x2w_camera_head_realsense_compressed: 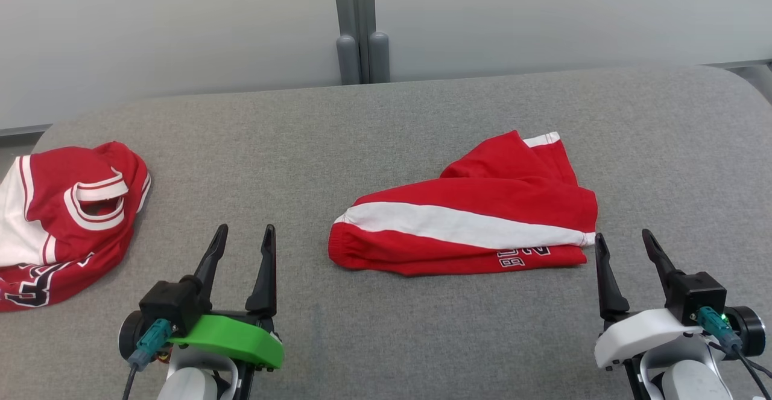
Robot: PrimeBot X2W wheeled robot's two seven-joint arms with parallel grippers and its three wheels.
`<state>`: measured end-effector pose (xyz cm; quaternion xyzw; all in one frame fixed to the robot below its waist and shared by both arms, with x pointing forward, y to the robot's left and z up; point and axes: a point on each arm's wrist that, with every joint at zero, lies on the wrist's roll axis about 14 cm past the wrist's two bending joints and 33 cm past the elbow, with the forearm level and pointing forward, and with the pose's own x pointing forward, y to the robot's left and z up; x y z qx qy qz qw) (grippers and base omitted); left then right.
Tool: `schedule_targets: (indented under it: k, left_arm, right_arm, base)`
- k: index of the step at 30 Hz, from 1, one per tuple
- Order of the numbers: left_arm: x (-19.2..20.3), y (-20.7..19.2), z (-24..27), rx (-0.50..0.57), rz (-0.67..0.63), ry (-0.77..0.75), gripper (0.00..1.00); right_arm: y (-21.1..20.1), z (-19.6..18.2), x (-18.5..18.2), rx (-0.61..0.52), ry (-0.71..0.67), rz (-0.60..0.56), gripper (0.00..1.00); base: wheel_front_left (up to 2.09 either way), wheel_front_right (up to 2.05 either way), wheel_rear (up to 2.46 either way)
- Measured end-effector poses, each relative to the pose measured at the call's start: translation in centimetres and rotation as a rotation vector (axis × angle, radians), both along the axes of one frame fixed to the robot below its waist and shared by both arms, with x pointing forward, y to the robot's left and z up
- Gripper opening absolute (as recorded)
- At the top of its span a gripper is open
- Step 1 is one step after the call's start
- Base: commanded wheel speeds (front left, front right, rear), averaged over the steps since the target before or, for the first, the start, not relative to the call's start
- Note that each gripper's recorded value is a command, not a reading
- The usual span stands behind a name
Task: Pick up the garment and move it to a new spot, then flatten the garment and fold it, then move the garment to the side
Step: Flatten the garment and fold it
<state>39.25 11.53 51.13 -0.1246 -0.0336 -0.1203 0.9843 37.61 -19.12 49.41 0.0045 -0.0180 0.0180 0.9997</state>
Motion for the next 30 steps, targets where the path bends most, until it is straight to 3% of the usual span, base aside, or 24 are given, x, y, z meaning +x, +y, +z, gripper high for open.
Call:
schedule_targets:
  k: [10,19,30]
  left_arm:
    - [-0.2,-0.6,-1.3,-0.018,-0.017,0.044,1.00]
    - [2.1,-4.3,-3.3,-0.029,-0.137,0.172,1.00]
    - [6.6,-7.2,-6.8,0.017,-0.246,0.494,1.00]
  right_arm:
    - [0.2,0.2,0.2,0.004,-0.007,0.005,1.00]
    - [0.1,0.0,1.4,-0.001,0.021,0.003,1.00]
    - [0.4,-1.9,4.0,-0.002,0.163,0.031,1.00]
  base:
    - [0.00,0.00,0.00]
    - [0.00,0.00,0.00]
    - [0.00,0.00,0.00]
